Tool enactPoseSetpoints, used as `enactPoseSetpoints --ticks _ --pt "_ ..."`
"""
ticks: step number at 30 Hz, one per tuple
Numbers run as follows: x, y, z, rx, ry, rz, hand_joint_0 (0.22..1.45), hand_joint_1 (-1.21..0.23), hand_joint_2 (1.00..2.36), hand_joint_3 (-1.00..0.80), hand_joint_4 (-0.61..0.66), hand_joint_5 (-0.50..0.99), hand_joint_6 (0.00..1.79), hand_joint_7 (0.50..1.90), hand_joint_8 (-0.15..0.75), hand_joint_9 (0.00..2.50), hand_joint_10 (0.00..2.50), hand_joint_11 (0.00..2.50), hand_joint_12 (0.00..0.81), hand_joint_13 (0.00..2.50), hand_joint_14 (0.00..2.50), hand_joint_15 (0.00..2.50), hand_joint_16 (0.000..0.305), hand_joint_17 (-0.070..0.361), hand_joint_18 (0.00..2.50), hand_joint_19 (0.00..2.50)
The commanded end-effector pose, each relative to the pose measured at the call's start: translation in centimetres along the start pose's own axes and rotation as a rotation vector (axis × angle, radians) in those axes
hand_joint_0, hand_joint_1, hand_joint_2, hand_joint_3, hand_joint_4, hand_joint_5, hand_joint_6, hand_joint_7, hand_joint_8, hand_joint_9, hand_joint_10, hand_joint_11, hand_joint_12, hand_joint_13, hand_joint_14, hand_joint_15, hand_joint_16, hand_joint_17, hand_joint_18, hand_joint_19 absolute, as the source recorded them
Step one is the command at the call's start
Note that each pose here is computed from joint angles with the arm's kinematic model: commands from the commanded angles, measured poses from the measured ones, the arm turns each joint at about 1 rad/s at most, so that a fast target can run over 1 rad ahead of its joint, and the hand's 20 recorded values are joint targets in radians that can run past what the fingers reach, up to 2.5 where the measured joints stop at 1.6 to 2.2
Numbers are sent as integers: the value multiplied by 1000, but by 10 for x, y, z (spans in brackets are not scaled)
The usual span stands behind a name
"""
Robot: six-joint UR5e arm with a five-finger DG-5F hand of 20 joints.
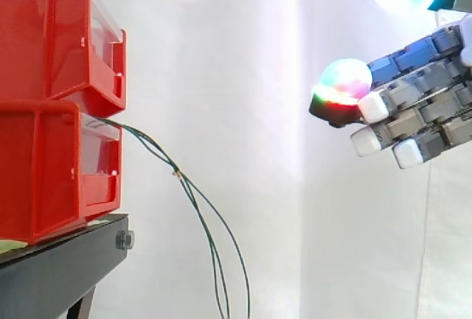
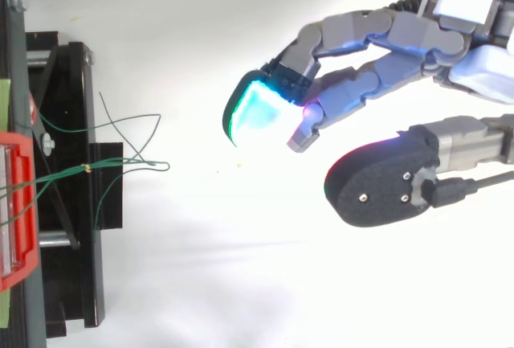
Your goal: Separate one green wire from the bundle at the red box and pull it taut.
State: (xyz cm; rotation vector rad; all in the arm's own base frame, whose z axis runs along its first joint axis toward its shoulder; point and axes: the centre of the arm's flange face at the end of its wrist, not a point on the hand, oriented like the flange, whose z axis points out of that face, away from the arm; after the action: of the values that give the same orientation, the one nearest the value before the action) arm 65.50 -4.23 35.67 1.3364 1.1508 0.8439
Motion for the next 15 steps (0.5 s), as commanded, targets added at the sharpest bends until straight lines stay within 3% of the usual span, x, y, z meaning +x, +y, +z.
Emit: enactPoseSetpoints --ticks 1,9,15 --pt "0 -9 2 8 -12 -9 531 -519 1006 -432 217 -196 503 857 283 646 10 300 404 514 12 317 58 131 558 556" --pt "5 -47 21 29 -34 3 532 -518 1007 -433 218 -194 503 858 280 647 10 302 403 510 12 318 58 131 554 559" --pt "2 -65 37 3 -58 -11 533 -518 1005 -432 222 -192 503 860 280 648 10 306 403 510 12 318 58 131 553 559"
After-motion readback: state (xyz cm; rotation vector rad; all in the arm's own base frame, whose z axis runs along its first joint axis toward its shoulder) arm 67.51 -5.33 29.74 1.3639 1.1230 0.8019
